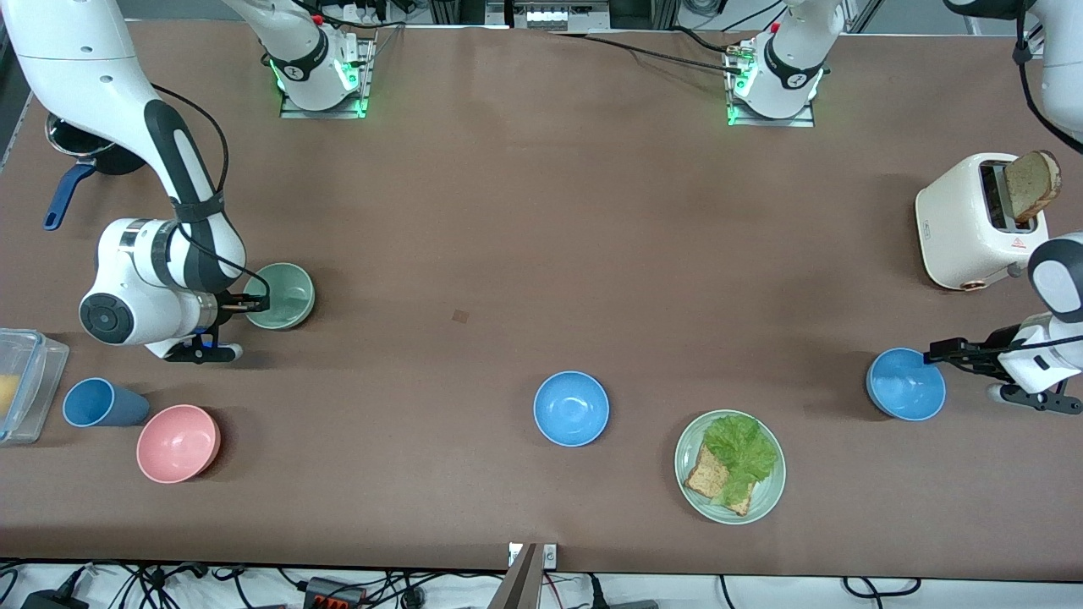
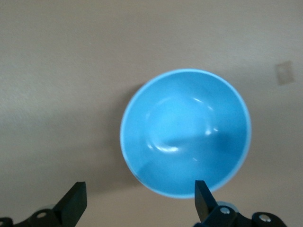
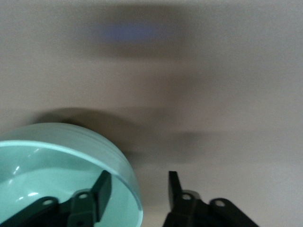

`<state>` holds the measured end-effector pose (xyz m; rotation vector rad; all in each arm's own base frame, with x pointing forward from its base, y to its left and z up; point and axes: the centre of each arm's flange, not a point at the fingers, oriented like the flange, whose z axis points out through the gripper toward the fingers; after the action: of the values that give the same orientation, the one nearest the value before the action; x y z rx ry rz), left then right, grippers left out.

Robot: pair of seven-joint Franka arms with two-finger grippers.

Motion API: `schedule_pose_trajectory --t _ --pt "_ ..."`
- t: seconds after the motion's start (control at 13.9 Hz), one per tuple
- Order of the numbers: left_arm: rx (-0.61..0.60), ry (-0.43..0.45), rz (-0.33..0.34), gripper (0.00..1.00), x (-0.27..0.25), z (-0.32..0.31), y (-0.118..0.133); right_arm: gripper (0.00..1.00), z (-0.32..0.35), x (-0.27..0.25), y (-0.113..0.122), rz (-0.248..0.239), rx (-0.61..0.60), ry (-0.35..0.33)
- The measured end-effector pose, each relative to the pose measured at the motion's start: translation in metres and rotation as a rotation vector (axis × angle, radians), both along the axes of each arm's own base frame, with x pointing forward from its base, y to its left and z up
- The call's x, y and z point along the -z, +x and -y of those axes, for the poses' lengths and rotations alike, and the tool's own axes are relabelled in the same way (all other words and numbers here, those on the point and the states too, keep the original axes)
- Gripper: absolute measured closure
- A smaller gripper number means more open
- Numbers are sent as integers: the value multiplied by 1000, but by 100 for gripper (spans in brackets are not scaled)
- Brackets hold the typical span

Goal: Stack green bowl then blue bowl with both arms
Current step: 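Slide the green bowl with the right gripper while the left gripper grasps the blue bowl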

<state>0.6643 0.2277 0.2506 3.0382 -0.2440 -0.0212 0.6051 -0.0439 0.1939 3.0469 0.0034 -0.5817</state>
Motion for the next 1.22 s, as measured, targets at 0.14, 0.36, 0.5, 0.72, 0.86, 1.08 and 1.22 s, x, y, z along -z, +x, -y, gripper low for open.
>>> schedule_pose_trajectory --t 0.14,0.36,0.5,0.72,0.86,1.08,1.22 --pt "38 0 12 0 16 -5 0 69 -2 -1 0 2 -4 2" --pt "67 4 29 5 33 -7 2 93 -16 -11 1 -1 -58 29" --pt "70 4 29 12 36 -7 2 94 -32 -25 8 28 -98 49" --pt "70 3 29 26 38 -8 3 95 -80 -62 25 32 -163 91" --pt "71 3 29 41 38 -8 3 95 -123 -96 36 49 -173 125" --pt "79 2 31 56 38 -7 3 95 -214 -112 29 62 -169 158" --pt "86 -2 31 63 38 -3 4 95 -296 -100 11 53 -162 127"
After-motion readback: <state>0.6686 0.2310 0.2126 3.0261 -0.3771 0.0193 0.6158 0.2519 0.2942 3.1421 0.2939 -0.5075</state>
